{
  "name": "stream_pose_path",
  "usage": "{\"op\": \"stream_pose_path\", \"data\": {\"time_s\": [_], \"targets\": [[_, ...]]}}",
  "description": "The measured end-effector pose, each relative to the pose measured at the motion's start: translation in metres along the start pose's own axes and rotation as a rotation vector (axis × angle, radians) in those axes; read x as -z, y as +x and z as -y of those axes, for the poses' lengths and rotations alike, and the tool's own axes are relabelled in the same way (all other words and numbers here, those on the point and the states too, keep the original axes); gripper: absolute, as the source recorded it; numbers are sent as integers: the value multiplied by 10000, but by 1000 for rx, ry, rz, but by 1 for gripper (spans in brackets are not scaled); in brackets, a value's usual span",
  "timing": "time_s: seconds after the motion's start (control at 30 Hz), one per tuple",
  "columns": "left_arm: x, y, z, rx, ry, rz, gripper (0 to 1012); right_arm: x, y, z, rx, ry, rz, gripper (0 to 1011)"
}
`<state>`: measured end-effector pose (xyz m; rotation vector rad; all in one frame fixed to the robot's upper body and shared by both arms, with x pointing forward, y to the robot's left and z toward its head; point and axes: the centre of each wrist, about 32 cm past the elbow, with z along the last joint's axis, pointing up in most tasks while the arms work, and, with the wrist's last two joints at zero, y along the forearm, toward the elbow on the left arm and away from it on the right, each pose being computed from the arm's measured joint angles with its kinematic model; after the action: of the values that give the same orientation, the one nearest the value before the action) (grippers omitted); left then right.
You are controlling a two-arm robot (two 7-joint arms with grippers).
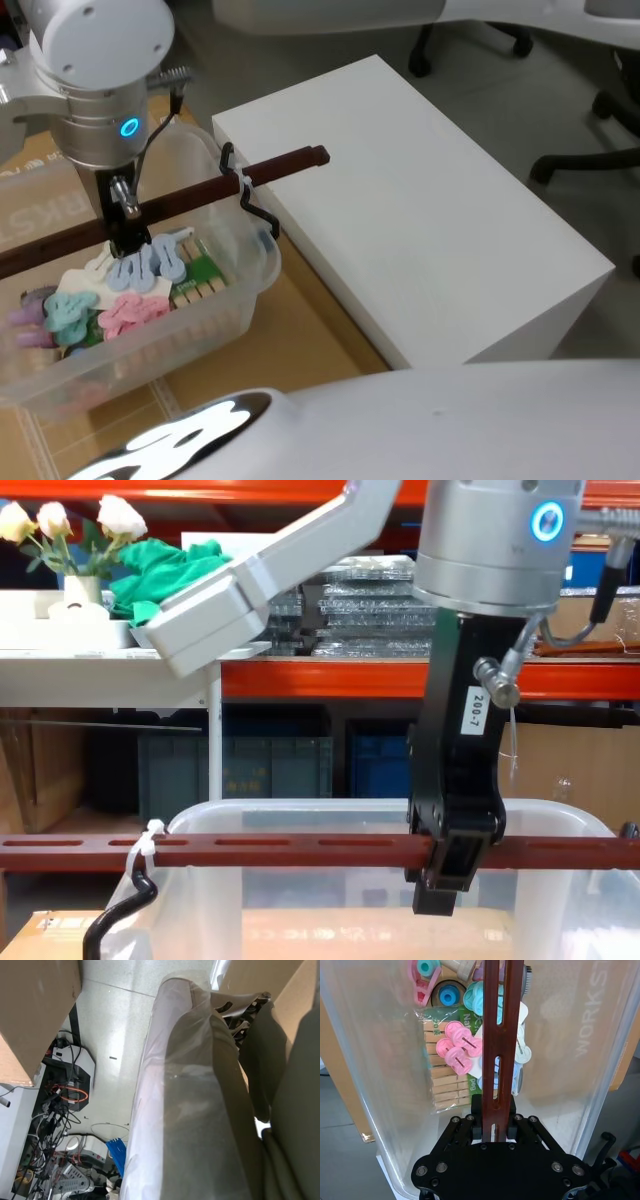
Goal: Use one hand to grasp the basket and place it at the designated location.
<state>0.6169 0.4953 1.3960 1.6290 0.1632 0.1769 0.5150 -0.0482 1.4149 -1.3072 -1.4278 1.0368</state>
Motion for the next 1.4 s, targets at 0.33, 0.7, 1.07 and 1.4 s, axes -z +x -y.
{"op": "stream_pose_path", "data": {"time_s": [0.33, 0.7, 1.07, 1.4], "targets": [[0, 0, 0, 0, 0, 0, 0, 39, -47, 126, 0, -29, -31, 240], [0, 0, 0, 0, 0, 0, 0, 138, -111, 228, -6, -58, -87, 240], [0, 0, 0, 0, 0, 0, 0, 267, -199, 284, -46, -97, -165, 240], [0, 0, 0, 0, 0, 0, 0, 349, -290, 280, -85, -117, -235, 240]]}}
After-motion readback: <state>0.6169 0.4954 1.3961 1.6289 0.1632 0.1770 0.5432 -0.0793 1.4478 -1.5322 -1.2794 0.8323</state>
